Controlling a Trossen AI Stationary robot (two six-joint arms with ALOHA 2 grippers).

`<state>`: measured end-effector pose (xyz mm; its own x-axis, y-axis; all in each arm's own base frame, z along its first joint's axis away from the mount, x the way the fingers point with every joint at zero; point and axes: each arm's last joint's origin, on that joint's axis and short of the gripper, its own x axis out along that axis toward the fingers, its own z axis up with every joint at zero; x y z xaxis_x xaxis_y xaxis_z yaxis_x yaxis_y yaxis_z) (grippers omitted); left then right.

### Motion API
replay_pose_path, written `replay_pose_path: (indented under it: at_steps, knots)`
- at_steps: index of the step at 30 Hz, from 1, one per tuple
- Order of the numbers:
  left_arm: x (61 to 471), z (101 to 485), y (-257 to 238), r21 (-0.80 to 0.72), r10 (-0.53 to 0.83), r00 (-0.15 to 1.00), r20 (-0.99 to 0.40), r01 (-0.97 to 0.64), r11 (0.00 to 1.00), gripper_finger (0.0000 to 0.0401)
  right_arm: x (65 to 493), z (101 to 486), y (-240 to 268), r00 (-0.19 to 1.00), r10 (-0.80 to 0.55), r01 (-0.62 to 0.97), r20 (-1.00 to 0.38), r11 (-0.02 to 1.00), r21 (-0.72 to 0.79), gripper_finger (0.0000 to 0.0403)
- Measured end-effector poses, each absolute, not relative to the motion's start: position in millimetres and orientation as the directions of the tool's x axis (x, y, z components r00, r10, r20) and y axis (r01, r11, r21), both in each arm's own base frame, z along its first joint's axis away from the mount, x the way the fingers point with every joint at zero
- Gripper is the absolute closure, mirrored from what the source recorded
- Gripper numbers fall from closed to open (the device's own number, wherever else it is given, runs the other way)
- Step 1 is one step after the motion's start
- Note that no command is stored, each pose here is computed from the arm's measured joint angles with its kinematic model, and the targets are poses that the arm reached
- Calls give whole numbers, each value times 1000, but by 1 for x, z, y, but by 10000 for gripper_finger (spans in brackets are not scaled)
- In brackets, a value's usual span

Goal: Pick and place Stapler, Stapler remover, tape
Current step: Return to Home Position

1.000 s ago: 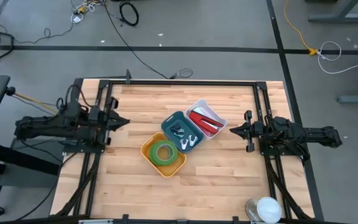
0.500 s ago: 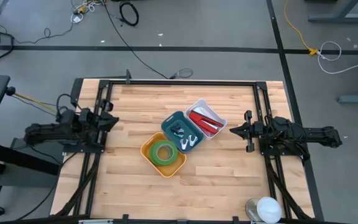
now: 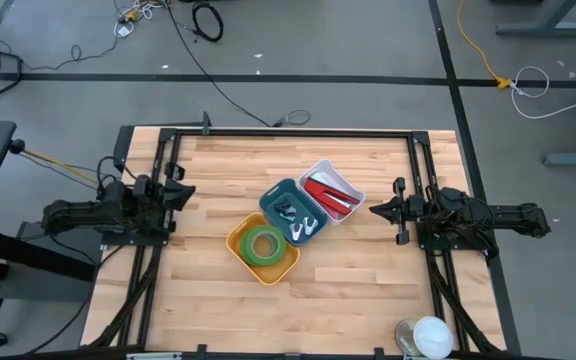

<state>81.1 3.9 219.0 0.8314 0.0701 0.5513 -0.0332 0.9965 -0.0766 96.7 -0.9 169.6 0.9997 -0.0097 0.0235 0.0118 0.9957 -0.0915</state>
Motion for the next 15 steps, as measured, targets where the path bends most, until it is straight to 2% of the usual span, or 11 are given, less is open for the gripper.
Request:
replay_pose_path:
  at_steps: [6, 15]
  knots:
    - [82, 218, 4, -67, 76, 841, 536, -48, 997, 391, 97, 170, -1, 1000, -10, 12, 24, 996, -92, 401]
    - [93, 195, 5, -80, 80, 950, 302, -59, 995, 391, 97, 170, -1, 1000, -10, 12, 24, 996, -92, 401]
